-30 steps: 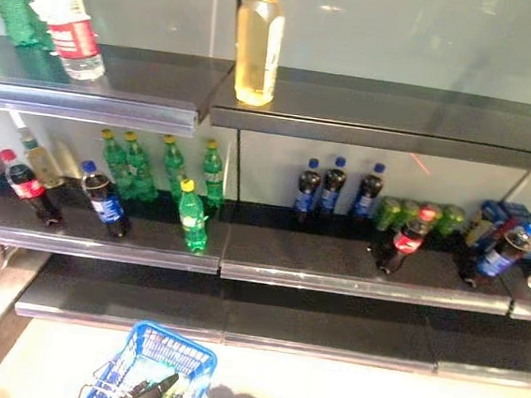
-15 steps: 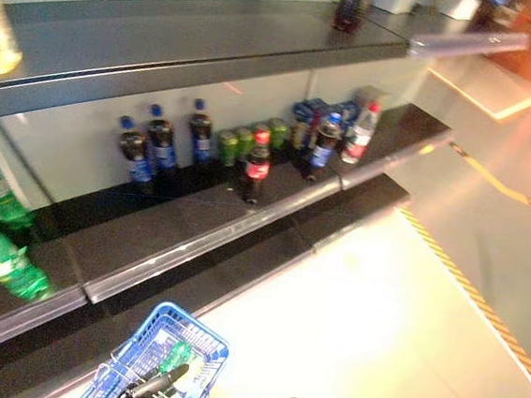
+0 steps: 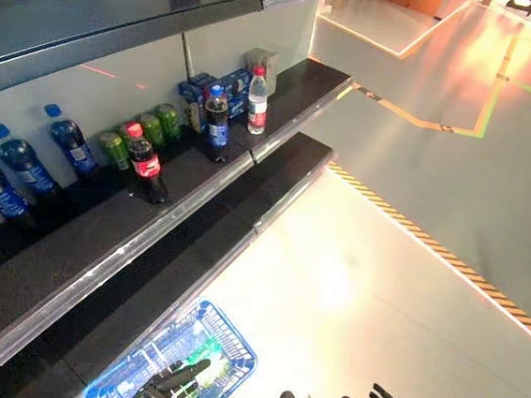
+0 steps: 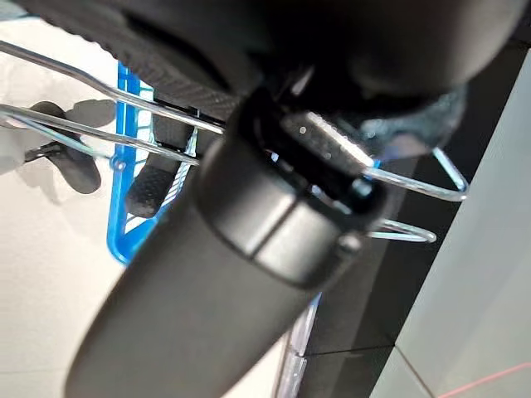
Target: Pick up the drink and place into the basket.
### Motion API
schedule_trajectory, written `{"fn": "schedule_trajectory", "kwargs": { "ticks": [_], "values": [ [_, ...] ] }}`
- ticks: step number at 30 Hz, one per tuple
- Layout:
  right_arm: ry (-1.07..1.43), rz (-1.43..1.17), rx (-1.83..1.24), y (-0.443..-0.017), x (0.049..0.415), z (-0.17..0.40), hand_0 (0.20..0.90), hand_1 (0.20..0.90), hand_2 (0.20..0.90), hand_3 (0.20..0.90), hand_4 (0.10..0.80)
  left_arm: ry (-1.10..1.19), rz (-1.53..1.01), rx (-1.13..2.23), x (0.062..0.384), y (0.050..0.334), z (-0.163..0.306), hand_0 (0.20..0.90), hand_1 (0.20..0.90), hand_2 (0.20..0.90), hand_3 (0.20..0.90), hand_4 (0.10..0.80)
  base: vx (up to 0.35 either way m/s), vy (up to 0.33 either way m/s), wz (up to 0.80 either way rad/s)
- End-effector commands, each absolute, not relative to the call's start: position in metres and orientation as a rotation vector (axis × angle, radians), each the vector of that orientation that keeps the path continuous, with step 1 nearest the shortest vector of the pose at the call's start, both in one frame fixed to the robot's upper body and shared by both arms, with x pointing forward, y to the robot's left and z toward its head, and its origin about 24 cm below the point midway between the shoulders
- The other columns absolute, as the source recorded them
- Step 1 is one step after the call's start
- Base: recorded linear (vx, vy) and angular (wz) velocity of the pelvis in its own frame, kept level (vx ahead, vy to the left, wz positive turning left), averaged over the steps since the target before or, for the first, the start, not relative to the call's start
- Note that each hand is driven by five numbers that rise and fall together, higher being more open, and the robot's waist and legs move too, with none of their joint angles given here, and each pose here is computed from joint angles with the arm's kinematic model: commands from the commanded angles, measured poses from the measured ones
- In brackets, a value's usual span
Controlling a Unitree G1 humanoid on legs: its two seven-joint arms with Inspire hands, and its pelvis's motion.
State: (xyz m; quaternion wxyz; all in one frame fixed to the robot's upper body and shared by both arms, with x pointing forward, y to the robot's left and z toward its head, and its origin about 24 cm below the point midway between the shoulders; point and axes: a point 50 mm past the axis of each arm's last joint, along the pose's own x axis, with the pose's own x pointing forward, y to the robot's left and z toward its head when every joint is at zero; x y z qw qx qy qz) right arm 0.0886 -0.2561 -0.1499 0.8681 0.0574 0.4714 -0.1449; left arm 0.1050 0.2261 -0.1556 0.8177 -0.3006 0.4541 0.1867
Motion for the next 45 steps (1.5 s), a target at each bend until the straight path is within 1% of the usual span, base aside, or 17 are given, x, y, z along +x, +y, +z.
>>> {"fn": "schedule_trajectory", "kwargs": {
  "ticks": [1, 3, 7, 12, 18, 25, 28, 31, 36, 41, 45],
  "values": [
    [0.904, -0.293, 0.082, -0.26, 0.108, -0.142, 0.9, 0.9, 0.9, 0.9, 0.8, 0.676, 0.32, -0.558, 0.161, 0.252, -0.122, 0.3, 0.3, 0.3, 0.2, 0.1, -0.019, -0.272, -0.18],
    [0.895, -0.292, 0.06, -0.265, 0.112, -0.139, 0.9, 0.9, 0.9, 0.9, 0.8, 0.679, 0.308, -0.571, 0.156, 0.247, -0.124, 0.3, 0.3, 0.3, 0.2, 0.1, 0.024, -0.219, -0.35],
    [0.884, -0.309, 0.042, -0.274, 0.119, -0.135, 0.9, 0.9, 0.9, 0.9, 0.8, 0.706, 0.314, -0.583, 0.145, 0.249, -0.128, 0.3, 0.3, 0.3, 0.2, 0.1, 0.099, -0.044, -0.81],
    [0.898, -0.283, 0.033, -0.27, 0.116, -0.138, 0.9, 0.9, 0.9, 0.9, 0.8, 0.767, 0.352, -0.578, 0.121, 0.251, -0.138, 0.3, 0.3, 0.3, 0.2, 0.1, 0.273, -0.041, -0.93],
    [0.925, -0.265, 0.002, -0.269, 0.111, -0.14, 0.9, 0.9, 0.9, 0.9, 0.8, 0.775, 0.383, -0.597, 0.106, 0.255, -0.141, 0.3, 0.3, 0.3, 0.2, 0.1, 0.353, -0.009, 0.14],
    [0.936, -0.211, -0.037, -0.261, 0.115, -0.141, 0.9, 0.9, 0.9, 0.9, 0.8, 0.763, 0.44, -0.6, 0.103, 0.271, -0.138, 0.3, 0.3, 0.3, 0.2, 0.1, 0.45, 0.074, -0.44],
    [0.891, -0.204, -0.005, -0.258, 0.118, -0.139, 0.9, 0.9, 0.9, 0.9, 0.8, 0.753, 0.387, -0.573, 0.116, 0.271, -0.135, 0.3, 0.3, 0.3, 0.2, 0.1, 0.334, 0.16, 0.19],
    [0.863, -0.209, 0.007, -0.259, 0.125, -0.136, 0.9, 0.9, 0.9, 0.9, 0.8, 0.717, 0.408, -0.578, 0.13, 0.271, -0.13, 0.3, 0.3, 0.3, 0.2, 0.1, 0.264, 0.128, 0.43],
    [0.815, -0.259, 0.044, -0.263, 0.132, -0.132, 0.9, 0.9, 0.9, 0.9, 0.8, 0.686, 0.357, -0.562, 0.15, 0.268, -0.123, 0.3, 0.3, 0.3, 0.2, 0.1, 0.231, -0.106, 0.47],
    [0.835, -0.286, 0.041, -0.27, 0.131, -0.132, 0.9, 0.9, 0.9, 0.9, 0.8, 0.692, 0.361, -0.568, 0.151, 0.267, -0.124, 0.3, 0.3, 0.3, 0.2, 0.1, 0.281, -0.126, 0.69],
    [0.864, -0.328, 0.059, -0.272, 0.123, -0.135, 0.9, 0.9, 0.9, 0.9, 0.8, 0.755, 0.349, -0.545, 0.132, 0.265, -0.134, 0.3, 0.3, 0.3, 0.2, 0.1, 0.429, -0.163, 0.97]
  ]
}}
